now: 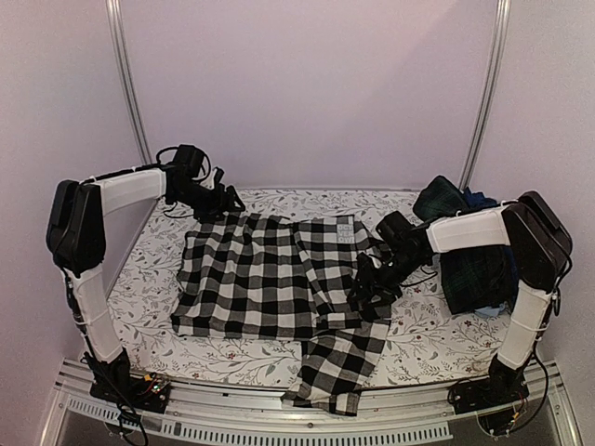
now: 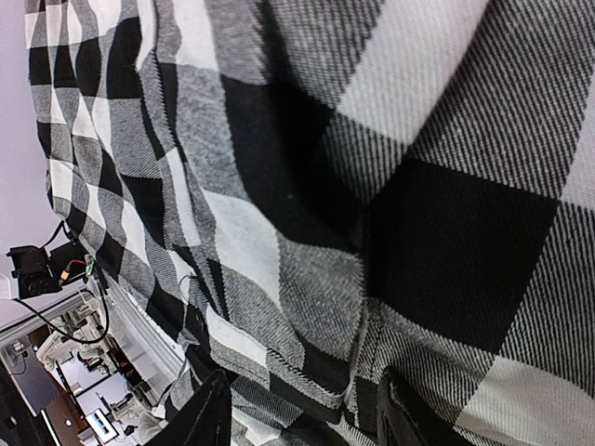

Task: Fold and stack the mixed laundry pile
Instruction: Adjust the flattened shirt at the center of the board.

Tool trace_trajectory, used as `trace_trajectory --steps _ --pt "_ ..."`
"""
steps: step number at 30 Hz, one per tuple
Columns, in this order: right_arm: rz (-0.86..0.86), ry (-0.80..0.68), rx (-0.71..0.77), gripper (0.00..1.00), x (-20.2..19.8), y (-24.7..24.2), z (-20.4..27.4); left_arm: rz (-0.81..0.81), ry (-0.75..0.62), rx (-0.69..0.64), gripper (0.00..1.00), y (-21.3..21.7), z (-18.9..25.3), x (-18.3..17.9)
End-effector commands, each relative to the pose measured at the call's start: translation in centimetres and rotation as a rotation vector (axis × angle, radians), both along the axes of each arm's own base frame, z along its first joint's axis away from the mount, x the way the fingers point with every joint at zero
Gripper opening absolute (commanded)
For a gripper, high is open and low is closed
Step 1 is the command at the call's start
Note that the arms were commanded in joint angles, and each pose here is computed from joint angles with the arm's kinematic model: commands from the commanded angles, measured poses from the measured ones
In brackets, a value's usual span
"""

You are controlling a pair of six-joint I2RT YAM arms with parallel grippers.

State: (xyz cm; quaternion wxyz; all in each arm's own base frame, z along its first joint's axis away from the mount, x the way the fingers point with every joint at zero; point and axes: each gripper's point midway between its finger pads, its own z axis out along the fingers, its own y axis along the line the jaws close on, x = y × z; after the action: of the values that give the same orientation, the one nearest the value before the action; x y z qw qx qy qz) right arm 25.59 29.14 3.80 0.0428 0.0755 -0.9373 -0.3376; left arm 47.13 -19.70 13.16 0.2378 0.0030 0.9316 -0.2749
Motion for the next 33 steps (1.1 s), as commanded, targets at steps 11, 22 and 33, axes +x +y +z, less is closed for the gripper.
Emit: trace_trajectory --steps 11,22,33 --pt "0.035 0.015 0.072 0.23 -0.1 2.1 0.8 -0.022 -0.006 0.013 0.79 -0.1 -0.4 -0.3" --pt "0.042 -0.222 0.237 0.00 6.7 4.1 10.9 -0.007 -0.003 0.018 0.79 0.7 -0.5 0.0" --pt "-0.171 -0.780 0.576 0.00 30.0 1.6 30.0 0.065 -0.056 0.026 0.81 3.2 1.7 1.2"
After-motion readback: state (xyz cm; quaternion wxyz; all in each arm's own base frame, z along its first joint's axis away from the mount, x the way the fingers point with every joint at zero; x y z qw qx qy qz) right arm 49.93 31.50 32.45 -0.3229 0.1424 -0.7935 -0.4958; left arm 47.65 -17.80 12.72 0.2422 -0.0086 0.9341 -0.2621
